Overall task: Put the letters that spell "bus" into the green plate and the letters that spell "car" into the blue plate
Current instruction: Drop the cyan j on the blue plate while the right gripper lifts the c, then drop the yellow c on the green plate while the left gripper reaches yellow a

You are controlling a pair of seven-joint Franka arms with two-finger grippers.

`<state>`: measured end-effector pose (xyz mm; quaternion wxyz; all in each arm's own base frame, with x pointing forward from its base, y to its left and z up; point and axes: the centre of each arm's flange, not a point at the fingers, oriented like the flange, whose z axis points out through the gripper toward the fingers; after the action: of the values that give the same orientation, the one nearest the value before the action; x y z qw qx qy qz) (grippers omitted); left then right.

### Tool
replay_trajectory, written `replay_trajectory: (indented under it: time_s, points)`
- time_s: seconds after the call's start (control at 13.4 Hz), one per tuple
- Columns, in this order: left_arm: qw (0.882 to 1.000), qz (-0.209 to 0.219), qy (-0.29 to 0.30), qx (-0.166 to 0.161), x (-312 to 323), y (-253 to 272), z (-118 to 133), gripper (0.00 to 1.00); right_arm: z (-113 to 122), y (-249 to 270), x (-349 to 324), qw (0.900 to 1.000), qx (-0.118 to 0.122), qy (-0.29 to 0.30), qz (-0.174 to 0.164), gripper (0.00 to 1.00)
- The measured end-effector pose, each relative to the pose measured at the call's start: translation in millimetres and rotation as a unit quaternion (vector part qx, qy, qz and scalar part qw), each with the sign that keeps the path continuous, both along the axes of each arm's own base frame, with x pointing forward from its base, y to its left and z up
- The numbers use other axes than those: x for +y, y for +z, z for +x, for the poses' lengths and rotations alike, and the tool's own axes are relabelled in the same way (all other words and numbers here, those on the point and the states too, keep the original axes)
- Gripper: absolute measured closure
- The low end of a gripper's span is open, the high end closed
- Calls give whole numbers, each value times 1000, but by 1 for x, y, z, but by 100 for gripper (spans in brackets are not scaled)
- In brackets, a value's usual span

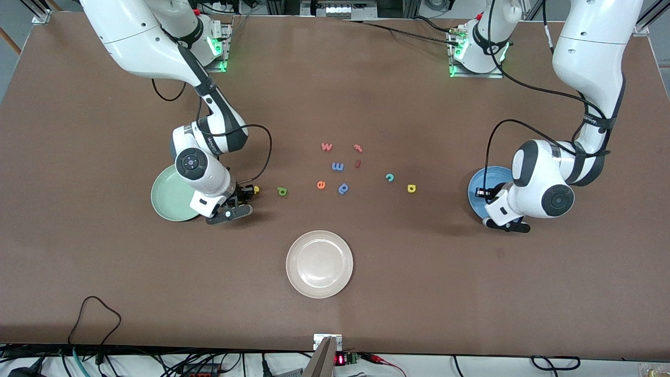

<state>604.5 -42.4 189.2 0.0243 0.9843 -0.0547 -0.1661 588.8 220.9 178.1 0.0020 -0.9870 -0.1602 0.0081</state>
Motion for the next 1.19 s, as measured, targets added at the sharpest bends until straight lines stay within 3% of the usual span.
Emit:
replay_trajectory:
  time_s: [0.3, 0.45, 0.75, 0.97, 1.19]
  points:
    - [1000, -3, -7, -11, -9, 30, 8, 24, 0, 1, 1, 1000, -1, 1, 0, 74]
    - [1000, -13, -24, -15, -44, 56, 12, 6, 4, 11, -2, 1000, -6, -2, -1, 74]
    - [999, -42, -7, 1, -148, 48, -10, 14, 18, 75, -35, 1000, -9, -18, -13, 74]
    - [999, -42, 20, -1, -199, 22, -25, 18, 22, 97, -88, 999, 17, -35, -26, 74]
    - [999, -36, 23, -7, -231, 6, -42, 22, 19, 77, -138, 997, 41, -60, -30, 74]
